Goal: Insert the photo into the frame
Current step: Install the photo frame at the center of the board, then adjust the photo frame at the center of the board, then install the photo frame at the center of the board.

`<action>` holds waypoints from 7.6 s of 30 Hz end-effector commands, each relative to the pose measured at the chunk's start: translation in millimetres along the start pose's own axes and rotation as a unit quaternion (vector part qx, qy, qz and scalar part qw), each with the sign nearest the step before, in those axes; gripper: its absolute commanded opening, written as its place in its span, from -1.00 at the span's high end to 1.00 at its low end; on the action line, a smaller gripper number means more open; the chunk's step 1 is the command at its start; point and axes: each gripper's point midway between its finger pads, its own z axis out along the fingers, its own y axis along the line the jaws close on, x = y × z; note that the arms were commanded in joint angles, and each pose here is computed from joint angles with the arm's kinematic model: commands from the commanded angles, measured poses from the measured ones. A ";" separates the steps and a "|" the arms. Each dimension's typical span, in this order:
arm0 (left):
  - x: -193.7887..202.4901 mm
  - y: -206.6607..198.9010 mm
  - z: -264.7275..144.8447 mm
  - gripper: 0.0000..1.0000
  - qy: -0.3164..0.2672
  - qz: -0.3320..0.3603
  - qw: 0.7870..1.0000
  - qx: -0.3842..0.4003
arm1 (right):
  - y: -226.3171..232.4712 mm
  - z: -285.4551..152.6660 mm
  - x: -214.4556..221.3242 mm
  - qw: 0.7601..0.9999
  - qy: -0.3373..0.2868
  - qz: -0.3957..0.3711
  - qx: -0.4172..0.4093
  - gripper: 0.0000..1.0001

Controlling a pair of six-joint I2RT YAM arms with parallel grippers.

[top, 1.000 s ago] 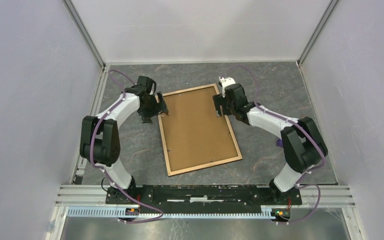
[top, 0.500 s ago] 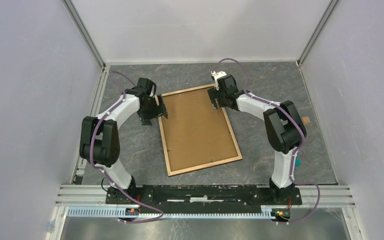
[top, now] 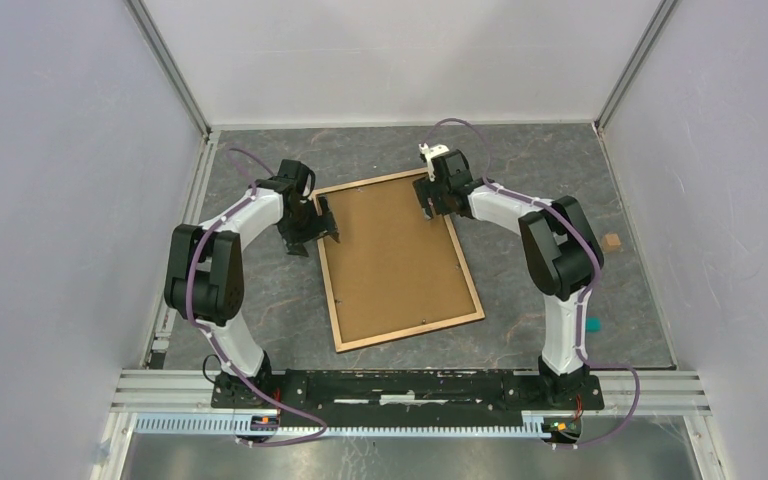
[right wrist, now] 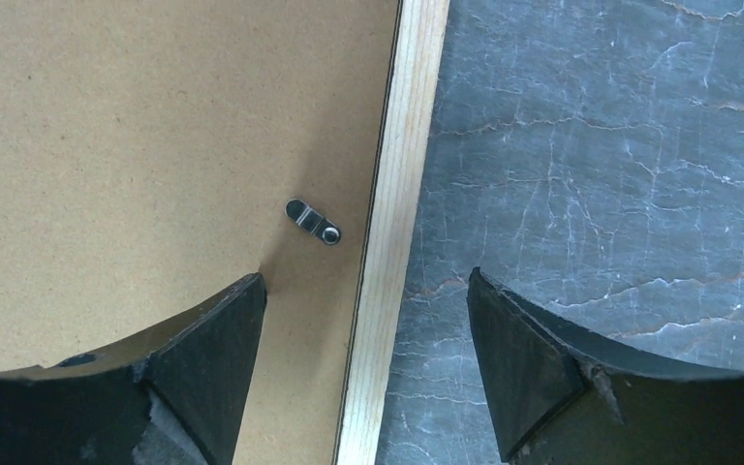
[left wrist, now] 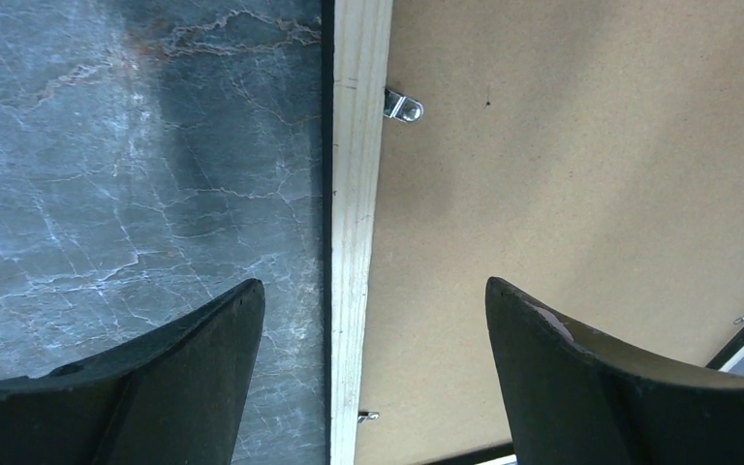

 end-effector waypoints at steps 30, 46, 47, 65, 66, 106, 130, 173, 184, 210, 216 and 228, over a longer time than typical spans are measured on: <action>-4.6 -13.7 -2.1 -0.76 -0.003 -0.003 0.999 0.035 | -7.5 28.1 -7.6 0.999 -0.007 0.045 0.008 0.19; -4.7 -7.1 3.2 -0.76 -0.005 -0.005 1.000 0.017 | -1.9 3.0 -14.9 0.994 -0.001 0.106 -0.005 0.98; -3.8 -7.0 4.5 -0.76 -0.002 -0.006 1.000 0.016 | -0.2 -1.0 -18.3 0.994 -0.005 0.107 -0.013 0.89; -5.6 -14.6 28.3 -0.59 0.029 -0.051 0.998 0.018 | 28.7 -41.2 47.0 0.983 0.009 0.142 -0.115 -0.47; -8.0 -20.4 31.0 -0.58 0.031 -0.067 0.997 0.026 | 36.8 -48.4 51.0 0.979 0.003 0.151 -0.137 -0.47; 103.9 15.7 -46.9 -0.68 -0.066 -0.038 0.997 -0.034 | 37.6 4.7 -113.8 0.991 -0.116 0.038 -0.052 -0.78; 118.7 16.2 -20.1 -0.65 -0.063 -0.040 0.997 -0.038 | 26.7 62.9 -74.1 0.998 -0.057 0.019 0.001 -0.48; 70.4 -77.7 -127.7 -1.00 -0.179 0.119 0.955 0.206 | 20.2 -127.9 23.4 0.982 0.001 0.184 -0.042 -0.97; 121.4 -133.9 -108.9 -1.00 -0.011 0.132 0.922 0.365 | 81.5 -114.6 118.9 0.932 0.103 0.335 -0.095 -0.50; 147.2 -146.6 -78.6 -1.00 -0.075 0.230 0.926 0.291 | 74.6 -106.7 167.0 0.869 0.164 0.466 0.027 0.06; 139.0 -146.0 -84.6 -1.00 -0.104 0.253 0.925 0.264 | 80.9 -106.2 173.6 0.867 0.180 0.463 0.020 0.30; 154.6 -143.9 -85.8 -1.00 -0.153 0.305 0.925 0.167 | 94.4 -122.5 131.3 0.861 0.153 0.484 -0.040 1.00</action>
